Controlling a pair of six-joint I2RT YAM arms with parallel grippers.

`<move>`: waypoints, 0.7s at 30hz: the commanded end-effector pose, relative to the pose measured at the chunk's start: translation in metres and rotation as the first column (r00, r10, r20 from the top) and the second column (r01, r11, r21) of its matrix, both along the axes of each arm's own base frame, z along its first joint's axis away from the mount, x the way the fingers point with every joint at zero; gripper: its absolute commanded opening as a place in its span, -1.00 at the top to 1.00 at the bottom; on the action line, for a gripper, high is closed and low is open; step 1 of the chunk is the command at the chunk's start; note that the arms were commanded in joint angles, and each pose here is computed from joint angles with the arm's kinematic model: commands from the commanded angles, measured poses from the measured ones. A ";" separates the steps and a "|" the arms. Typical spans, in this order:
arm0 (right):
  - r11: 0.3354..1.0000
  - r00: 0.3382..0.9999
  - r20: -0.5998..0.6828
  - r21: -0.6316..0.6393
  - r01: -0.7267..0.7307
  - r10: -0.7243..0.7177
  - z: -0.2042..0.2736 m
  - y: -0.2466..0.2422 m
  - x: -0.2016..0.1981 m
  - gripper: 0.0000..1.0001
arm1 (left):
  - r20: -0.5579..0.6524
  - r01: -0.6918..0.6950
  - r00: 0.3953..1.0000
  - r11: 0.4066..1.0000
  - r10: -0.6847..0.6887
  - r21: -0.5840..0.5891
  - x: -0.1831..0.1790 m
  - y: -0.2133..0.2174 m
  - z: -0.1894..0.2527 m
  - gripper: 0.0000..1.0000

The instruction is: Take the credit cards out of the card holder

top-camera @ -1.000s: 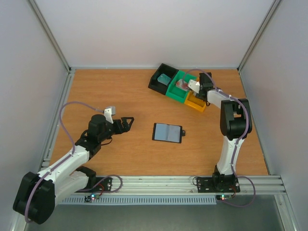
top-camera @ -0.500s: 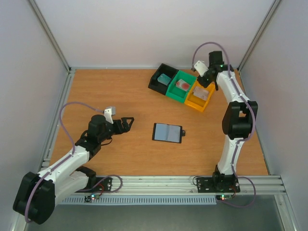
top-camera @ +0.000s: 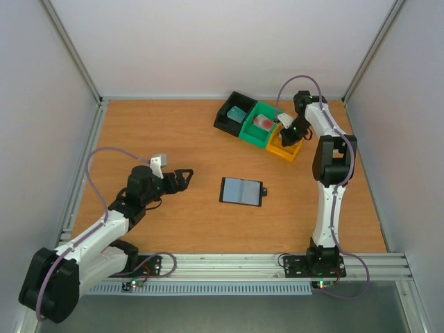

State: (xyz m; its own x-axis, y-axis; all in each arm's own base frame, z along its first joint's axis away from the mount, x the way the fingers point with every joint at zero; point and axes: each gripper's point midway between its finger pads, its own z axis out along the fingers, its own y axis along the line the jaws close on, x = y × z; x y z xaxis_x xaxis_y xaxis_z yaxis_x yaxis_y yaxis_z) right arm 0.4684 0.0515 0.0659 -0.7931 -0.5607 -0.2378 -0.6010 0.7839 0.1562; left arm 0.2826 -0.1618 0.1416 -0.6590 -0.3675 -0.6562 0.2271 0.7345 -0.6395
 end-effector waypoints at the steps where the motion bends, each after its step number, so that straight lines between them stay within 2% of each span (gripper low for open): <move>1: 0.996 0.998 0.013 -0.058 0.060 -0.059 0.002 -0.010 0.015 0.98 | 0.045 0.001 0.999 1.000 0.000 -0.015 0.004 0.000 0.007 -0.99; 5: 0.983 0.997 0.028 -0.170 0.069 -0.066 -0.018 -0.021 0.029 0.98 | 0.041 -0.004 0.999 1.000 0.004 -0.013 0.005 0.000 0.006 -0.99; 9: 0.977 0.997 0.024 -0.199 0.076 -0.073 -0.025 -0.023 0.036 0.98 | 0.043 -0.008 0.999 1.000 0.009 -0.010 0.005 0.001 0.006 -0.99; 17: 0.984 0.996 0.041 -0.162 0.079 -0.074 -0.016 -0.015 0.041 0.98 | 0.044 -0.008 0.999 1.000 0.009 -0.010 0.006 0.001 0.005 -0.99; 21: 0.998 0.998 -0.043 -0.022 0.052 -0.053 -0.008 0.012 0.022 0.98 | 0.045 -0.009 0.999 1.000 0.009 -0.009 0.006 0.001 0.005 -0.99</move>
State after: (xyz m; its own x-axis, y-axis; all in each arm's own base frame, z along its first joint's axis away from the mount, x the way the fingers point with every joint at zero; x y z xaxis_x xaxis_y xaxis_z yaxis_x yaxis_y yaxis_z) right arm 0.5034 0.0362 0.0412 -0.8265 -0.5383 -0.1644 -0.5498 0.8347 0.0308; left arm 0.2836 -0.1614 0.1408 -0.6577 -0.3692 -0.6566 0.2255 0.7352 -0.6392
